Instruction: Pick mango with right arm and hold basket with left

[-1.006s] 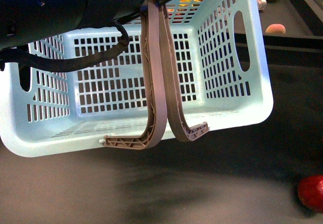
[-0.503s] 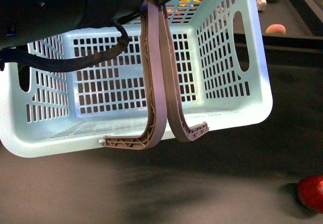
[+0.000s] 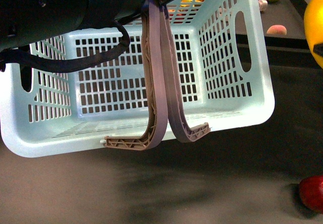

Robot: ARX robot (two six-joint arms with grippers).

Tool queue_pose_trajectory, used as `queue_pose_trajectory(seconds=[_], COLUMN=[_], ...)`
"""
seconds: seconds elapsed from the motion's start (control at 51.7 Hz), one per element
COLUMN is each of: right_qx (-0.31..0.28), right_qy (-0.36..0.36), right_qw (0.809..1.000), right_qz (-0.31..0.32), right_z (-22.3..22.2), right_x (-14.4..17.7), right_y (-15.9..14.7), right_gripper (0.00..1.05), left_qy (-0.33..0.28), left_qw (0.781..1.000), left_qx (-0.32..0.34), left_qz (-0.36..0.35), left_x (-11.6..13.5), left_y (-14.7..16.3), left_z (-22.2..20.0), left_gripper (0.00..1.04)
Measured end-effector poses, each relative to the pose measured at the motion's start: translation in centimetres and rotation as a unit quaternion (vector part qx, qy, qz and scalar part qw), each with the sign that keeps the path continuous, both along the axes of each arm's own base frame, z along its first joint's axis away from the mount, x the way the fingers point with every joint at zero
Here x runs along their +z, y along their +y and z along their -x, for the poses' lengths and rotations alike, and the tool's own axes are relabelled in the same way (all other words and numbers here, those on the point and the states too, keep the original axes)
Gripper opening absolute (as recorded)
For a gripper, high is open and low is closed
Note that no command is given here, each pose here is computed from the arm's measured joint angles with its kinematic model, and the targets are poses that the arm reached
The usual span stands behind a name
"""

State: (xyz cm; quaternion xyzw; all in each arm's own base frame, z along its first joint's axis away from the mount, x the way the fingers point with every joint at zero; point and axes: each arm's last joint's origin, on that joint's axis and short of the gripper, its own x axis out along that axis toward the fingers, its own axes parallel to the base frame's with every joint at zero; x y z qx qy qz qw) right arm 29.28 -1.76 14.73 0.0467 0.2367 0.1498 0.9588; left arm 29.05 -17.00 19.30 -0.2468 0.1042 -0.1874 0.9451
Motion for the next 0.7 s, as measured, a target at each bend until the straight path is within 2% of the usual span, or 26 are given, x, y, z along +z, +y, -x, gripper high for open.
queue_pose_trajectory(seconds=[0.213, 0.697], right_qx=[0.028, 0.057], right_qy=[-0.01, 0.006], right_qw=[0.999, 0.998], right_qz=[-0.021, -0.037], right_z=[0.7, -0.8], right_x=[1.5, 0.6], right_y=[2.7, 9.1], right_gripper=[0.61, 0.61], left_qy=[0.0, 0.0], left_qw=[1.0, 1.0], left_qx=[0.001, -0.001], left_qz=[0.0, 0.0], left_x=[0.0, 0.0], left_y=[0.0, 0.0], left_z=[0.0, 0.0], left_gripper=[0.07, 0.07])
